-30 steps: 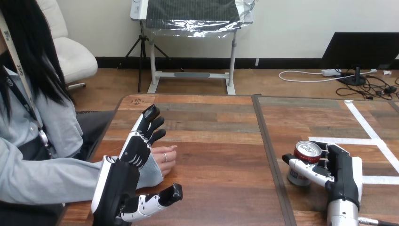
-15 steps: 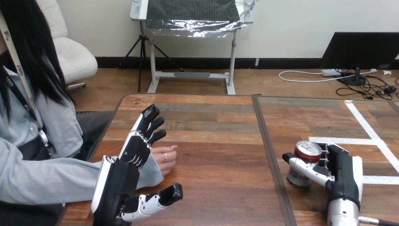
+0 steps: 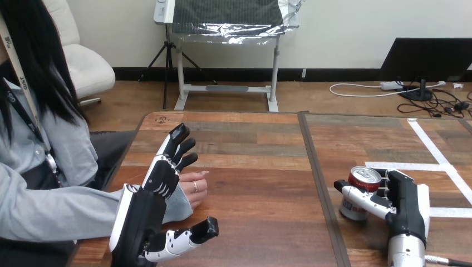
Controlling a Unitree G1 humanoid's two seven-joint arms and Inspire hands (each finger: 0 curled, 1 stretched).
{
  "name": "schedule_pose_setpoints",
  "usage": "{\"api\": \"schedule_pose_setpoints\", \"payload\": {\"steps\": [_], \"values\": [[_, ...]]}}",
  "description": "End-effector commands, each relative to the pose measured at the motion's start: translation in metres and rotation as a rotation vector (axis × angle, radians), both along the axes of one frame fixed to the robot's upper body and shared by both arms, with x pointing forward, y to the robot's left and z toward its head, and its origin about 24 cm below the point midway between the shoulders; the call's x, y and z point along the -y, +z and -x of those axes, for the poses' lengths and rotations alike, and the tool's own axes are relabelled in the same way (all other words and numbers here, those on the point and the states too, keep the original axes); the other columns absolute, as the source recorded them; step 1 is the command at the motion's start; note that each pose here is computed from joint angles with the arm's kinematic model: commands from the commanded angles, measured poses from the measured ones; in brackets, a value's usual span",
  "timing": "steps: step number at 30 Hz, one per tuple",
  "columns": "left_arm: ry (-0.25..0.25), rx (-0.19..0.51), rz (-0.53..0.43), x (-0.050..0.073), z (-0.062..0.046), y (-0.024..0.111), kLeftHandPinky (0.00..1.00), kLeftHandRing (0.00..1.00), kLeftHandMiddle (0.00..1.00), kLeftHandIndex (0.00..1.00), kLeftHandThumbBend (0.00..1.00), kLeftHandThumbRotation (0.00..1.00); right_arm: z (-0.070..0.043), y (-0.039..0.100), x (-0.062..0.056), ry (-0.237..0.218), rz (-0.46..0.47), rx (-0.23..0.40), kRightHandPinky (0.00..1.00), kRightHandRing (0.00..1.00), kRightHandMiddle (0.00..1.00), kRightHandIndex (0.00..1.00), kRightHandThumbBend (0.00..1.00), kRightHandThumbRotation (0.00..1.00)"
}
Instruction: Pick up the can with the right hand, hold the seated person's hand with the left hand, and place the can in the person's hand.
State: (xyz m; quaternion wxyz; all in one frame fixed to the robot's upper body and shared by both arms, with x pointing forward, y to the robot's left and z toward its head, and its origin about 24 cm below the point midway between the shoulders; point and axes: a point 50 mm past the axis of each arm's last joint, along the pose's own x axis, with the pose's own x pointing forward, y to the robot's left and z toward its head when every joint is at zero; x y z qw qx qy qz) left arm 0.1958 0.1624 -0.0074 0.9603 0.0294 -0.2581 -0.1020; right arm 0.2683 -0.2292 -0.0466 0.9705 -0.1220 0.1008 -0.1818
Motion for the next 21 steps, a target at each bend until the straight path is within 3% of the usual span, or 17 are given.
{"api": "schedule_pose_setpoints", "payload": {"steps": [1,13,21], "values": [[-0.022,0.088,0.007,0.006,-0.011,0.015,0.86,0.92,0.95,0.94,1.0,0.53,0.0,-0.001,0.0,0.022,0.018,-0.019,0.44,0.46,0.49,0.51,0.83,0.0],[-0.013,0.069,-0.015,0.005,-0.012,0.014,0.87,0.93,0.95,0.94,1.0,0.51,-0.005,0.008,-0.002,0.067,0.045,0.036,0.42,0.45,0.5,0.51,0.82,0.0],[0.034,0.04,-0.131,0.002,-0.013,0.013,0.86,0.93,0.96,0.95,1.0,0.51,-0.011,0.017,-0.003,0.102,0.057,0.07,0.4,0.45,0.51,0.5,0.82,0.0]]}}
